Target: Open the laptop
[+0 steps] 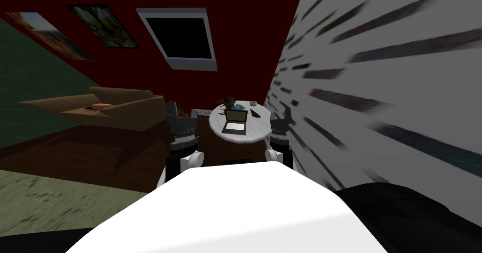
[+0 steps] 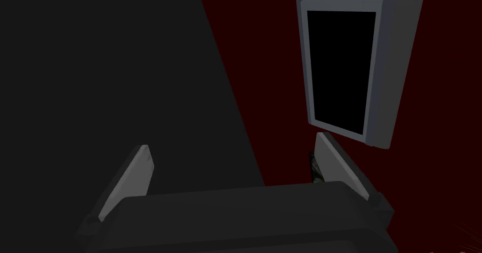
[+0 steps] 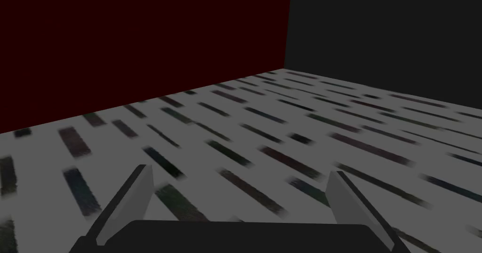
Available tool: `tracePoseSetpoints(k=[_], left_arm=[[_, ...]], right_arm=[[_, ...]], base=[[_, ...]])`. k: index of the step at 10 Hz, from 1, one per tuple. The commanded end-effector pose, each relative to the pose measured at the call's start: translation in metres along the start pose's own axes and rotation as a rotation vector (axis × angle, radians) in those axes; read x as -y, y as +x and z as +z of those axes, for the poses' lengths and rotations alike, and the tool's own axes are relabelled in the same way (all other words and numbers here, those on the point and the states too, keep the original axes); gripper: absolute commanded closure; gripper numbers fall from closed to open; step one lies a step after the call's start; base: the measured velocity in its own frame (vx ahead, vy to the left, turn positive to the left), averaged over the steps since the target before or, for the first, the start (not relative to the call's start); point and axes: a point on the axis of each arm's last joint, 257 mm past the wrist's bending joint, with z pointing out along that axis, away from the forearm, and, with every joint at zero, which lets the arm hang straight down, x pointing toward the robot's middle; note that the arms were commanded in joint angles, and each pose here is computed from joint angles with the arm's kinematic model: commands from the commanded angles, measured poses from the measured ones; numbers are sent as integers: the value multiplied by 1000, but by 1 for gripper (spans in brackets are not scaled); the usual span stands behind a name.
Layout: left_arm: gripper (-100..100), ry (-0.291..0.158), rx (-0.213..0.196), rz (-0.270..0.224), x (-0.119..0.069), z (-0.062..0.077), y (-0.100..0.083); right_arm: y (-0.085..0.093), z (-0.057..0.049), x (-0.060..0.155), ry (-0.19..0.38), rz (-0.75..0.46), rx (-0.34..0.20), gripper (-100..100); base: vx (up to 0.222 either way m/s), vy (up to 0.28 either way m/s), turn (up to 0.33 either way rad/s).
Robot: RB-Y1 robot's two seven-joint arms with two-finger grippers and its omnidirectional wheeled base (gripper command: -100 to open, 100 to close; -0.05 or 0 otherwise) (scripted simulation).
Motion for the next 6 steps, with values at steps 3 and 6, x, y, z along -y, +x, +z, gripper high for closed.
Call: tracePoseSetpoints(k=[3,6], left_arm=[[0,0,0,0,0,0,0],[0,0,0,0,0,0,0]], right_arm=[[0,0,0,0,0,0,0],[0,0,0,0,0,0,0]], base=[[0,0,0],[0,0,0]])
